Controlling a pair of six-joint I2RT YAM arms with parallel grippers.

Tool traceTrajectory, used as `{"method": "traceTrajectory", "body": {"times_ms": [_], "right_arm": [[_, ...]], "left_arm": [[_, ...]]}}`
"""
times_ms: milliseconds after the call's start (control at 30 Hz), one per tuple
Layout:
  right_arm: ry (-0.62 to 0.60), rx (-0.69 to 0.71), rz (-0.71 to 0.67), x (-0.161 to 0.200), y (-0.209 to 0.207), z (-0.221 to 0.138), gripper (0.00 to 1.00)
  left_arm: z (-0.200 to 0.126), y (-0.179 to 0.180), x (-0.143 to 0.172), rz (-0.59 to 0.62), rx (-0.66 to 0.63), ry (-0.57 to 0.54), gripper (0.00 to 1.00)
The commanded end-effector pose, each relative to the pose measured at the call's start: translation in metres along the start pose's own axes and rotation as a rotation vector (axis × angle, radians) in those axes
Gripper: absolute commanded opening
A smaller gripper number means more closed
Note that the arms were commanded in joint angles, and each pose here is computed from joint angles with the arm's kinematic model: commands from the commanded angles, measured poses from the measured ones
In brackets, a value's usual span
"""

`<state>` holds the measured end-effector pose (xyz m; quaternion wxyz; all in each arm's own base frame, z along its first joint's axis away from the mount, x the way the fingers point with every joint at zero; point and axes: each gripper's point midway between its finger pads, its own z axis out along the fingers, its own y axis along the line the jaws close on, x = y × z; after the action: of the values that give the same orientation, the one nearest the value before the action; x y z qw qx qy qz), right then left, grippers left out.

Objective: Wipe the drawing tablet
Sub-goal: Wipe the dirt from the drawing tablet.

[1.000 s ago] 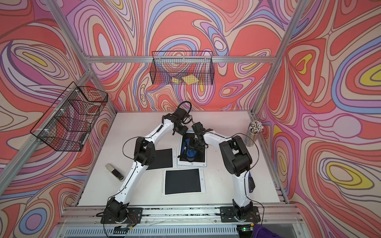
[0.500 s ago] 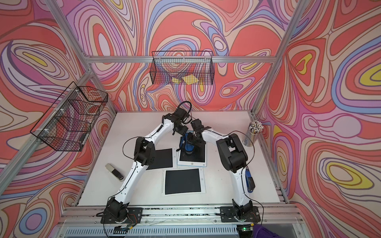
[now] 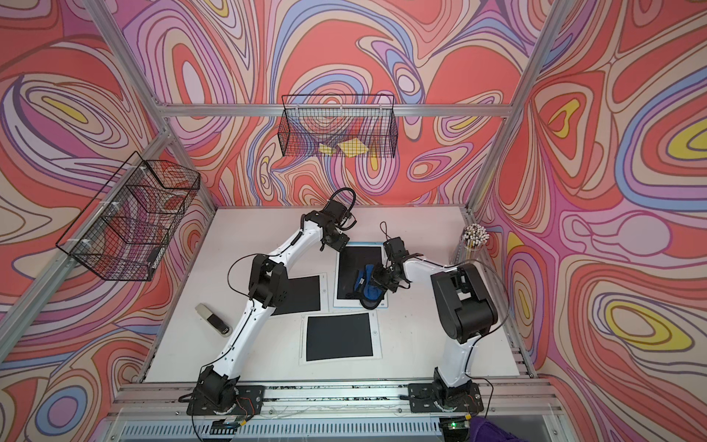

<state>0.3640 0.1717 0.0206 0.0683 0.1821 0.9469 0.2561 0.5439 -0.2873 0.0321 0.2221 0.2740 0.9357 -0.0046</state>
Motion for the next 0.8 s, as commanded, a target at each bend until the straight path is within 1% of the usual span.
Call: {"method": "traceTrajectory", "body": {"times_ms": [0,100,200,300,400,500,600,667,767], "right_arm": [[0.183,0.383,0.103,0.041,-0.095,0.031,0.0],[0.162,0.338,0.09,0.006,-0.07,0.055,0.0],[0.16,0.287,0.063,-0.015,-0.038,0.079,0.0],[0.186,0.278,0.001,-0.012,-0.008,0.099,0.0],[0.22,0.286,-0.049,0.011,0.005,0.109,0.0],[0.248,0.295,-0.058,0.04,-0.005,0.104,0.0],[0.274,0.314,-0.043,0.067,-0.029,0.087,0.0],[0.262,0.338,-0.025,0.073,-0.047,0.068,0.0],[0.238,0.295,0.059,0.067,-0.061,0.042,0.0]], "left_arm": [[0.024,-0.005,0.057,0.044,0.01,0.202,0.7],[0.024,-0.005,0.058,0.043,0.011,0.206,0.7],[0.025,-0.005,0.058,0.042,0.013,0.205,0.7],[0.025,-0.006,0.058,0.043,0.014,0.208,0.7],[0.024,-0.004,0.058,0.046,0.006,0.209,0.7],[0.023,-0.004,0.057,0.047,0.006,0.206,0.7],[0.022,-0.003,0.057,0.048,0.005,0.206,0.7],[0.022,-0.003,0.058,0.05,0.003,0.209,0.7],[0.022,-0.003,0.058,0.05,0.002,0.209,0.7]]}}
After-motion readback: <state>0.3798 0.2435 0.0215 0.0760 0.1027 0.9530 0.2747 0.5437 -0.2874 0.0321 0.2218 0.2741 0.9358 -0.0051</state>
